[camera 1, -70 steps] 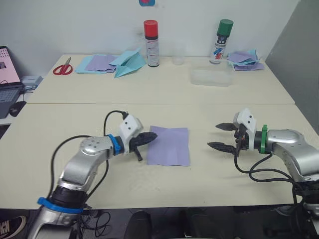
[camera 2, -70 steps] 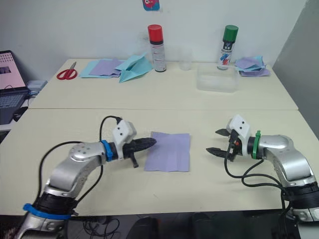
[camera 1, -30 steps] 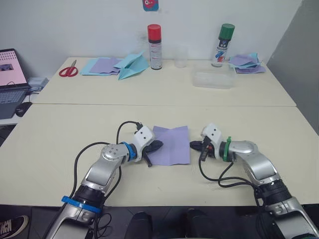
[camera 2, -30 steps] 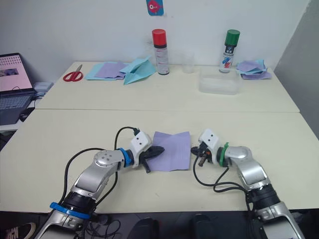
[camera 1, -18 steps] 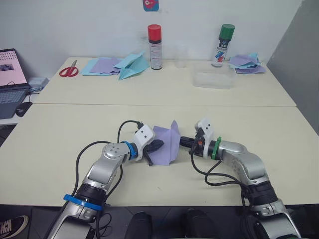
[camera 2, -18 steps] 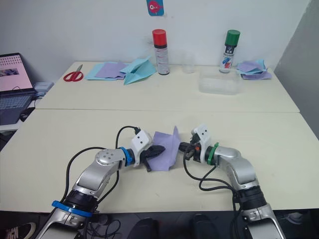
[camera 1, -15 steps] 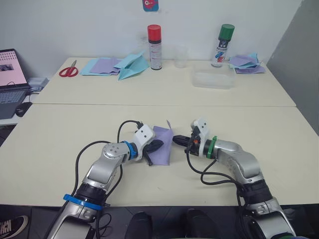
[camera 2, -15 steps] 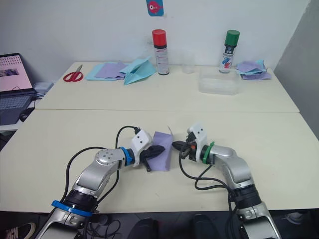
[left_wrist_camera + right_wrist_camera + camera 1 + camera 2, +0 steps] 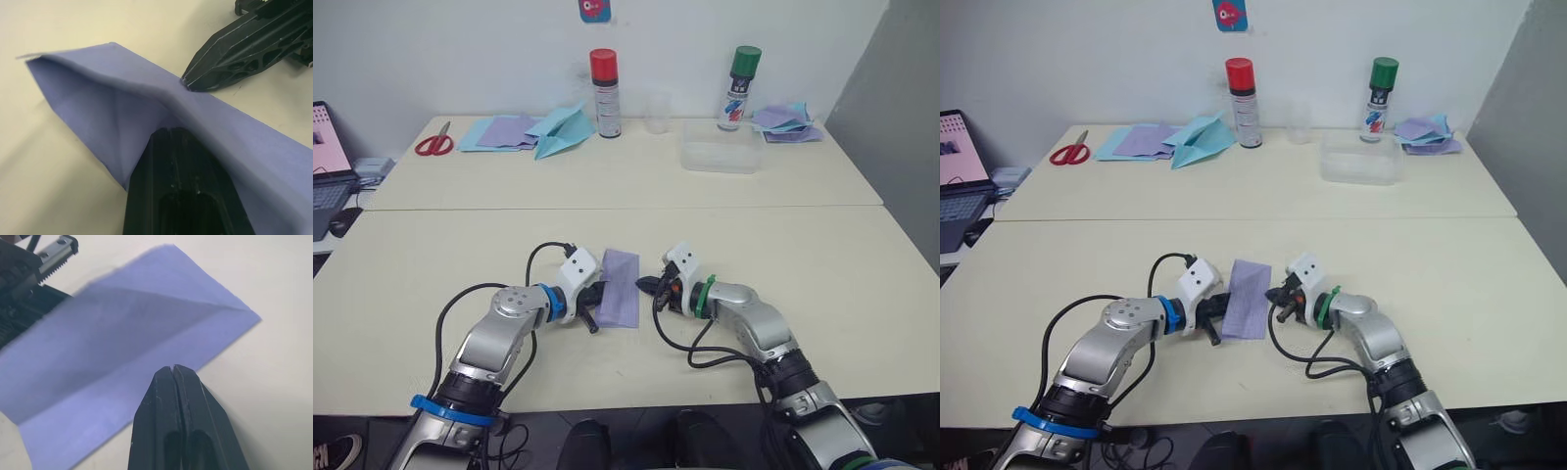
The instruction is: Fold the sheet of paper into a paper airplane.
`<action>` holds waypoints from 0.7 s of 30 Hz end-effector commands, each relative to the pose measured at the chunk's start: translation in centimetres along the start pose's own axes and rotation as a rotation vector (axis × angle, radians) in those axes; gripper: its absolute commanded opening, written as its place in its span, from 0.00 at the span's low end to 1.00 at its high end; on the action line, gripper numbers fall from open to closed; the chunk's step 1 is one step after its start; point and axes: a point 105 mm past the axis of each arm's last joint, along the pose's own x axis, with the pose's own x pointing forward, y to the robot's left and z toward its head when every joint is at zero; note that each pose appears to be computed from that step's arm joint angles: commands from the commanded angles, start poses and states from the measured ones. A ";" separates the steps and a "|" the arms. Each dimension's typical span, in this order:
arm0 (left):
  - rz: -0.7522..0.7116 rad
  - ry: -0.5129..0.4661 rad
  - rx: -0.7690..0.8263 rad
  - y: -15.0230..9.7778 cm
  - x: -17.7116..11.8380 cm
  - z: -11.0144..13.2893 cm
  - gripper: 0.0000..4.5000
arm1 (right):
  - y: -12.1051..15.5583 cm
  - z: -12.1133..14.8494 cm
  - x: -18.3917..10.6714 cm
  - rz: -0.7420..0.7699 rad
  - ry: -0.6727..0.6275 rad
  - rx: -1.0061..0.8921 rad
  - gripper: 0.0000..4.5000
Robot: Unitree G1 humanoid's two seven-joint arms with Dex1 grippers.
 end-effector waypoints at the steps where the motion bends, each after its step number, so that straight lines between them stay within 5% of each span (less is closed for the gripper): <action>1: 0.009 0.116 -0.062 -0.1 0.1 -3.1 0.00 | 0.6 0.7 0.5 0.024 -0.010 -0.056 0.01; 6: 0.028 0.111 -0.063 0.5 -0.3 -3.0 0.00 | 0.4 -1.0 0.8 0.019 0.081 -0.128 0.01; 12: 0.088 0.096 -0.053 2.5 -4.1 -2.1 0.00 | 0.3 -1.8 1.0 0.008 0.132 -0.165 0.01; 18: 0.156 -0.076 -0.019 4.5 -7.5 2.6 0.00 | 0.1 -2.1 0.9 0.008 0.138 -0.170 0.01; 21: 0.108 -0.168 -0.015 3.1 -7.0 5.0 0.00 | 0.0 -2.1 0.9 0.008 0.141 -0.174 0.01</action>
